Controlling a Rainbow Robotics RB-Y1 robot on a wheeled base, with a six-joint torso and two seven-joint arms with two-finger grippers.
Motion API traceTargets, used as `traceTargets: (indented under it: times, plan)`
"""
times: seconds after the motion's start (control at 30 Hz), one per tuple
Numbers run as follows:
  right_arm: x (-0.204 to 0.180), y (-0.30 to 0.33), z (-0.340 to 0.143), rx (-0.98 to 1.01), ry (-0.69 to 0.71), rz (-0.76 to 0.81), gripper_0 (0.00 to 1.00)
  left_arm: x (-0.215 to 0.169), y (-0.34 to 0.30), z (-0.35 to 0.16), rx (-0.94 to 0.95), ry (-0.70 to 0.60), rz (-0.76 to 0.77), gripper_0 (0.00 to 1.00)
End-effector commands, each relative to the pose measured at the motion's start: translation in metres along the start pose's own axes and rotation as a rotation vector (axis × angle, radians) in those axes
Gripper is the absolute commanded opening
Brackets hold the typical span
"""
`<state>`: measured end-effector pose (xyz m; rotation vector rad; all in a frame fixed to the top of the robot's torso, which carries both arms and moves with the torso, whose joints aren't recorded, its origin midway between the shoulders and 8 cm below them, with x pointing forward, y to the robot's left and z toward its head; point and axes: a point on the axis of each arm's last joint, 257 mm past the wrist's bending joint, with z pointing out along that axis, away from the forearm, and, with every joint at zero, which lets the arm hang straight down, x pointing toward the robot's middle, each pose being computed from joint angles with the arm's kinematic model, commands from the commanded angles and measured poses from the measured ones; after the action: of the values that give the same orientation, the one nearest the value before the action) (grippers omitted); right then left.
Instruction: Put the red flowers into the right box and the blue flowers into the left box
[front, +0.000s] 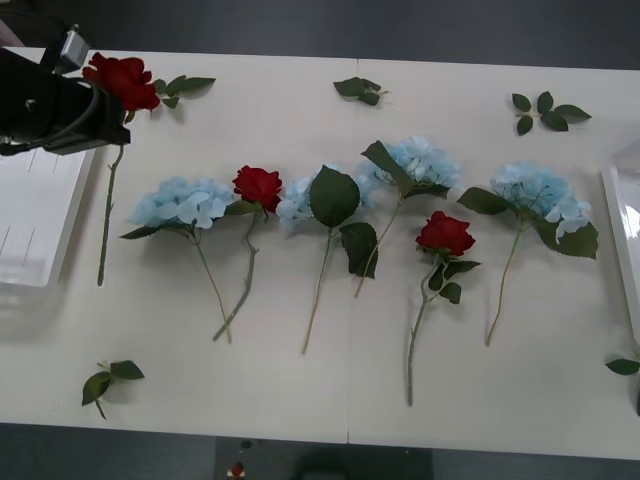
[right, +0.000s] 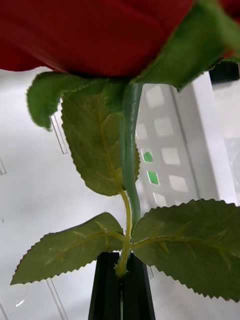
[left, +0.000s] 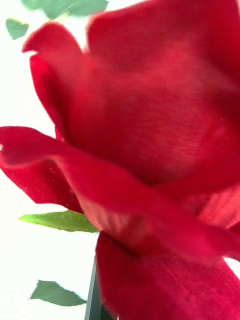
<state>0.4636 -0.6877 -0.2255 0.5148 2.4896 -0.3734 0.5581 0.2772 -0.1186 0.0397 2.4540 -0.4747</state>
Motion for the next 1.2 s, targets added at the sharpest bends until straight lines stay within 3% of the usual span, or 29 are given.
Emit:
traceTargets:
  times: [0.03, 0.13, 0.17, 0.2, 0.23, 0.37, 0.5, 0.97, 1.2]
  plan:
    - [-0.006, -0.001, -0.002, -0.006, -0.019, -0.019, 0.00, -0.025, -0.047, -0.026, 0.095, -0.064, -0.084, 0.00]
    - [-0.006, 0.004, 0.000, -0.014, -0.020, -0.019, 0.00, -0.034, -0.085, -0.033, 0.162, -0.113, -0.138, 0.00]
    - [-0.005, 0.005, 0.000, -0.015, -0.018, -0.019, 0.04, -0.036, -0.094, -0.033, 0.176, -0.127, -0.146, 0.00]
    - [-0.006, 0.005, -0.001, -0.017, -0.020, -0.019, 0.14, -0.038, -0.102, -0.034, 0.187, -0.142, -0.158, 0.00]
    - [-0.007, 0.006, -0.001, -0.019, -0.021, -0.018, 0.32, -0.041, -0.113, -0.035, 0.204, -0.160, -0.175, 0.00]
    - [-0.011, 0.008, -0.003, -0.023, -0.031, -0.023, 0.77, -0.050, -0.145, -0.037, 0.263, -0.217, -0.233, 0.00]
    - [-0.021, 0.015, -0.010, -0.032, -0.045, -0.046, 1.00, -0.057, -0.176, -0.033, 0.315, -0.273, -0.276, 0.00]
    - [-0.059, 0.059, -0.093, -0.137, -0.066, -0.214, 1.00, -0.049, -0.276, 0.012, 0.393, -0.419, -0.294, 0.00]
    - [-0.054, 0.098, -0.137, -0.378, -0.090, -0.329, 1.00, -0.031, -0.353, 0.017, 0.520, -0.445, -0.335, 0.00]
